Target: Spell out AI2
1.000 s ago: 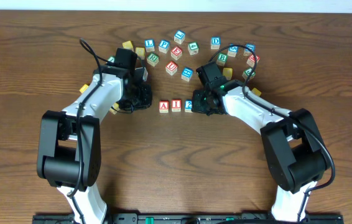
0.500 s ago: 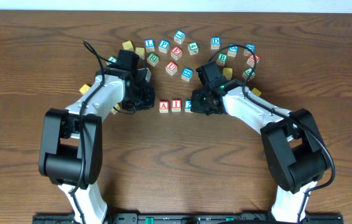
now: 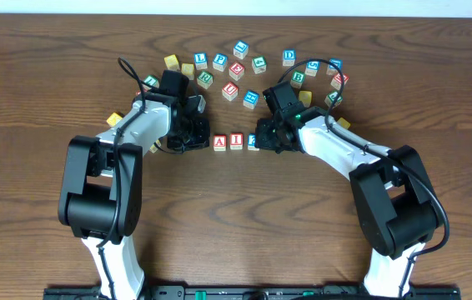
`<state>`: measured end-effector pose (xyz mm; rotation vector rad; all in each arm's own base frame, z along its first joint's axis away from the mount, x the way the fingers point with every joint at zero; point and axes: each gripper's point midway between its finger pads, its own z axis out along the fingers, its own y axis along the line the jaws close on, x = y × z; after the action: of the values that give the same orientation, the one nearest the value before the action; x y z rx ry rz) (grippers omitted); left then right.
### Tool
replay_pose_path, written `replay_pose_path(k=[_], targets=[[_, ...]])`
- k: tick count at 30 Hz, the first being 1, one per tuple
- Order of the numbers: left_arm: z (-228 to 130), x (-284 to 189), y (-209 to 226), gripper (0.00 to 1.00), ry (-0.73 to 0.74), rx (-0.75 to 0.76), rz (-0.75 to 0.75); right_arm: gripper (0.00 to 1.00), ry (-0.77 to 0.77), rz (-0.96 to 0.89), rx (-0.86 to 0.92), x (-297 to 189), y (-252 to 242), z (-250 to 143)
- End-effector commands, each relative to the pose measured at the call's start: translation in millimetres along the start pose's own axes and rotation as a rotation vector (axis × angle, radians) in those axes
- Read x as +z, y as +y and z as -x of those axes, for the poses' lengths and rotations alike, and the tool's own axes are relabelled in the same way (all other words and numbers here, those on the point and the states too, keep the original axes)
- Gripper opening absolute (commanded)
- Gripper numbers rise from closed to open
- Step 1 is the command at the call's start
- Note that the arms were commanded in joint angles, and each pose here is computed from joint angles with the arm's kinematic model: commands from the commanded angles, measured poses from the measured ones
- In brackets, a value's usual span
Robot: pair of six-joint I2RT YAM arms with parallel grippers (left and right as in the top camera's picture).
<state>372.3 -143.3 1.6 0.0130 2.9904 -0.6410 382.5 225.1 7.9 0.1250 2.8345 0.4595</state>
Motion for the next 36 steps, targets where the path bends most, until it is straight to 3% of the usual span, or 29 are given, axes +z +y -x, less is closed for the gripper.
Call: replay_pose_path(k=[1, 19, 31, 36], targets=[[-5, 5, -4, 0.08, 0.018, 0.012, -0.012, 0.01, 0.024, -0.013, -0.009, 9, -5, -7], [-6, 5, -5, 0.07, 0.018, 0.017, -0.012, 0.01, 0.007, 0.043, -0.055, 10, 15, -7], [-5, 4, -5, 0.07, 0.016, 0.019, -0.012, 0.01, 0.011, 0.036, 0.029, 10, 13, -7], [5, -8, -8, 0.07, -0.025, 0.1, -0.004, 0.01, 0.014, 0.033, 0.03, 10, 12, -8]])
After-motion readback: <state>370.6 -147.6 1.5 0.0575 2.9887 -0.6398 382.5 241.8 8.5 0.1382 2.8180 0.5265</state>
